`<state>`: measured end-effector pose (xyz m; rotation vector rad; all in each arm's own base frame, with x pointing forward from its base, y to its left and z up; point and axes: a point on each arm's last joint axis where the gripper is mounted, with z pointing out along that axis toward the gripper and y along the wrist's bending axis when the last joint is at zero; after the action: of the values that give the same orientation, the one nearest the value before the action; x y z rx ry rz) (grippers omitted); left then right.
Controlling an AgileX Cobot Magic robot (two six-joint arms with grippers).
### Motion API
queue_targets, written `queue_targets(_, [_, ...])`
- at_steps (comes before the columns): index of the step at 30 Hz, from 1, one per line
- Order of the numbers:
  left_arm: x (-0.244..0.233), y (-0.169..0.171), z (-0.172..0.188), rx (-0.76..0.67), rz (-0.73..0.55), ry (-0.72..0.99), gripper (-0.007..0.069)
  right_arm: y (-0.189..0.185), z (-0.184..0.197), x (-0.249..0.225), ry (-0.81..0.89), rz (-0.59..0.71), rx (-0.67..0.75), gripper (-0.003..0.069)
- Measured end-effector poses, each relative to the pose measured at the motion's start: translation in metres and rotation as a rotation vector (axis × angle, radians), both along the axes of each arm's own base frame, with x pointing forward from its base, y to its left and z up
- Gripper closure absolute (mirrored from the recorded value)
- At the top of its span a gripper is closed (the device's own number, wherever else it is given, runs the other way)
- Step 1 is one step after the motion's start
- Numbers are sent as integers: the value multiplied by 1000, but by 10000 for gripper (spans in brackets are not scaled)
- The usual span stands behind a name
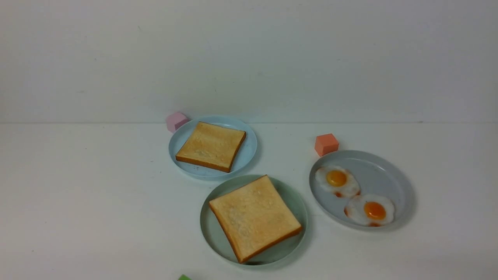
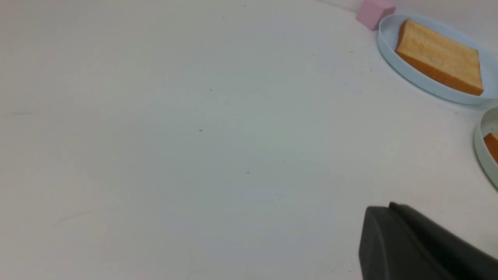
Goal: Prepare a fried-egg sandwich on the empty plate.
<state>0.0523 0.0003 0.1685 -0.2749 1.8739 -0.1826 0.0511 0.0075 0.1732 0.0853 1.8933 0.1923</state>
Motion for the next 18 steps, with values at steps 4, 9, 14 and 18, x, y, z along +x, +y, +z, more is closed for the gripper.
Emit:
queue_targets(4, [0,0,0,0,0,0,638,0,0,0,0,0,0,597])
queue_targets(9, [0,0,0,0,0,0,638,0,0,0,0,0,0,592])
queue_targets(14, [0,0,0,0,0,0,638,0,0,0,0,0,0,585])
queue_targets(18, [0,0,0,0,0,0,636,0,0,0,0,0,0,581])
